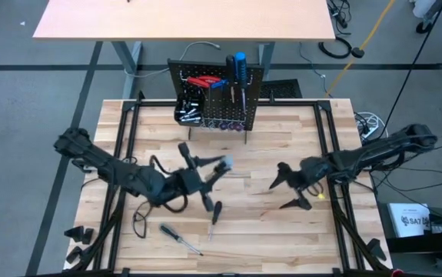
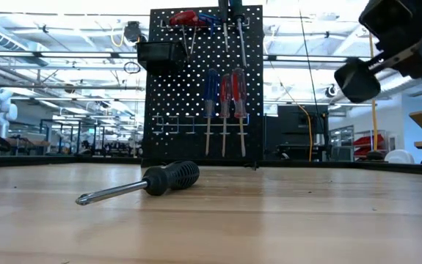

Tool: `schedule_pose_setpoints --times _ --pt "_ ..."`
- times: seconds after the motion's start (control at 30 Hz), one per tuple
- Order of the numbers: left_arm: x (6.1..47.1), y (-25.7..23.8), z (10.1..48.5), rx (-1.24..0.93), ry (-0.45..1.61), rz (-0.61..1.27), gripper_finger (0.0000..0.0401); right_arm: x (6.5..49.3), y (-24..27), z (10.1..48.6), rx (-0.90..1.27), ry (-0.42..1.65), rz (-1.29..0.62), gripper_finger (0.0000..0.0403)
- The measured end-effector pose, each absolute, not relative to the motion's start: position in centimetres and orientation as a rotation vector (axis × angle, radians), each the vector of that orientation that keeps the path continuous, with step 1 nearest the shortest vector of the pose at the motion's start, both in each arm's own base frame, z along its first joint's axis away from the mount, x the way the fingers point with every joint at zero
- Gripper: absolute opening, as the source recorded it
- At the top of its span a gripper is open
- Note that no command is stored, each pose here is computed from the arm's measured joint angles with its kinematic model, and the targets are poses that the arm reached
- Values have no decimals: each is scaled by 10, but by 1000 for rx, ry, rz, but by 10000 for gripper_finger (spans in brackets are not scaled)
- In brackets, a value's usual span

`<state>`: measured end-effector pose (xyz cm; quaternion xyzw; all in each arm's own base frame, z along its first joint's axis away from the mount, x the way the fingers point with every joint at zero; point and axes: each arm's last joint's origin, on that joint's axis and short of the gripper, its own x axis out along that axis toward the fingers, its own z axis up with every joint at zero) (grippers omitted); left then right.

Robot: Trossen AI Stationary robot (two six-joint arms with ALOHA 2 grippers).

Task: Hang tools onto peg board
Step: Hang the gray screwdriver on the pegboard

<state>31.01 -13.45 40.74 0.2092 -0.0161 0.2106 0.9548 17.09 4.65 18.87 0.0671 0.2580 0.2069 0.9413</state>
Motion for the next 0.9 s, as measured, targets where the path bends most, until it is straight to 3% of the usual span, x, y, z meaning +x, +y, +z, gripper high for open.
schedule_pose_setpoints --times 0.27,0.43,0.63,0.9 --pt "305 -85 326 402 -215 642 125 146 33 196 169 385 380 389" --pt "306 -65 277 423 -210 733 125 142 32 200 175 364 381 389" --pt "326 -49 256 578 -77 779 125 143 30 200 168 347 305 389" --pt "335 -4 245 562 -13 928 125 149 27 211 143 215 184 389"
